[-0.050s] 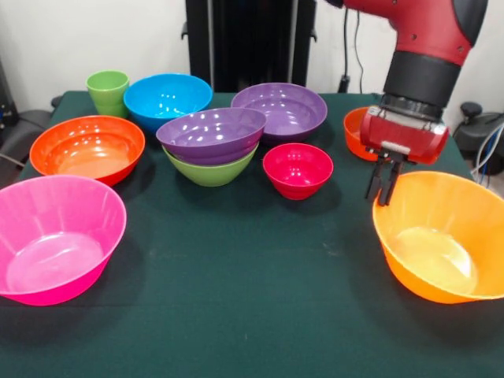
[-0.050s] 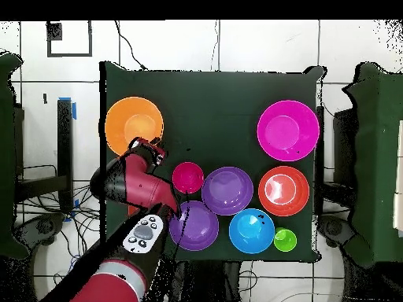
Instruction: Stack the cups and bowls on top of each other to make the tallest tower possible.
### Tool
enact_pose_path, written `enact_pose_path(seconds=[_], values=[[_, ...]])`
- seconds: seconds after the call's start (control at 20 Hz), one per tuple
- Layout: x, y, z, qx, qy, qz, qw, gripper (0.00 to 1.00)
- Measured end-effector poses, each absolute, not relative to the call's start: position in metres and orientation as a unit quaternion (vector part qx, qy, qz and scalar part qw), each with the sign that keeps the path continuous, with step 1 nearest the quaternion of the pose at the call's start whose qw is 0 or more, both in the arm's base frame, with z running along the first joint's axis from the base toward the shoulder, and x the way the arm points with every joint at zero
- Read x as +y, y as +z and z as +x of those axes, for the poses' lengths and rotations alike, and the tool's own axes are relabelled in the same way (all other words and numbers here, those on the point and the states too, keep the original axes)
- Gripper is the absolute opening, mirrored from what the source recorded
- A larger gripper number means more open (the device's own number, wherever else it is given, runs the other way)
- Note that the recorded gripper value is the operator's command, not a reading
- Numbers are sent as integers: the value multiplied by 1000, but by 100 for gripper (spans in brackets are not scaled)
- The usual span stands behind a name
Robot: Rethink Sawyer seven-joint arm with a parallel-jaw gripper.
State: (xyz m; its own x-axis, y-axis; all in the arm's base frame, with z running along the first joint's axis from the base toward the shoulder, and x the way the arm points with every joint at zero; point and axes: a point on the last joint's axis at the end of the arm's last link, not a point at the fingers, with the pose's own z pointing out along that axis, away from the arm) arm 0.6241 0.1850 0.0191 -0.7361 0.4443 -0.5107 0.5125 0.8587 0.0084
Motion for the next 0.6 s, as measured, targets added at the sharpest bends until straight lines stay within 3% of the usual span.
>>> enact_pose_path(seconds=[0.6], values=[[186, 79, 618, 928, -97, 234, 272, 0]])
